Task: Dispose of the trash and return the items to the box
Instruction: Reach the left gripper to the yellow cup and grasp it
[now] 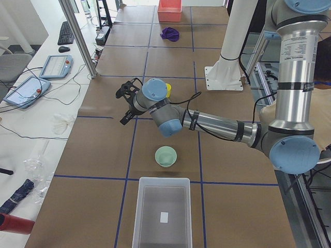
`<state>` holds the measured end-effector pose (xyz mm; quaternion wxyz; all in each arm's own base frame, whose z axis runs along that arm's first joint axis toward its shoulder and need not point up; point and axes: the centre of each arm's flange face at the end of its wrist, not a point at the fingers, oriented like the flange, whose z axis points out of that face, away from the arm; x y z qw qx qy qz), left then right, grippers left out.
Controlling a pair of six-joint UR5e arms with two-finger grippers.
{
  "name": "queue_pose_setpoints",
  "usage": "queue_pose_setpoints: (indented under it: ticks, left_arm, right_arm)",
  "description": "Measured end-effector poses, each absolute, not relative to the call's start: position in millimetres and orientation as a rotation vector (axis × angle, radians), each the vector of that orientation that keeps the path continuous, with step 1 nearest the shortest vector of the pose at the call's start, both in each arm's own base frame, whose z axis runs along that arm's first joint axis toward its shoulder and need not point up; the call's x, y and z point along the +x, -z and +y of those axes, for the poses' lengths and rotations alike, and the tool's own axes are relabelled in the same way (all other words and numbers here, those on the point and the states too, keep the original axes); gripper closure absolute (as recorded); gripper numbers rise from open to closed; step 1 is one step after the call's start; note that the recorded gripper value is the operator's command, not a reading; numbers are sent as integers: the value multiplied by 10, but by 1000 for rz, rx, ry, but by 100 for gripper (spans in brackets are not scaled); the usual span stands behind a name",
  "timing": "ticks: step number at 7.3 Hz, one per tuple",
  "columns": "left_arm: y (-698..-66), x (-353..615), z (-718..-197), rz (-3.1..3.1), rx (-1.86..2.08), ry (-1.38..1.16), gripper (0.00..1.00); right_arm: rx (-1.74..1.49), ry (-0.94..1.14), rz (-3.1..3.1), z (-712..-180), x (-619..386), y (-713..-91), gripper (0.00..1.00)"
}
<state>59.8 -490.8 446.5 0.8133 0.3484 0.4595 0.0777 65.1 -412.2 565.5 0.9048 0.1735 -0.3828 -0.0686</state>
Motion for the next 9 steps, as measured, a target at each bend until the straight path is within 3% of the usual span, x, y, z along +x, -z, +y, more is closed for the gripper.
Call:
queue_pose_setpoints:
  ticks: [5, 8, 9]
  left_arm:
    - [-3381, 2898, -4270, 985, 465, 65, 3]
    - [-3070, 4104, -3814, 937, 268, 276, 26]
    - [-3107, 4341, -3726, 925, 239, 317, 43]
  right_arm:
    - [400, 148, -792, -4154, 634, -5610, 0]
    - [391, 126, -800, -4155, 625, -5604, 0]
    - [390, 125, -799, -4155, 622, -5606, 0]
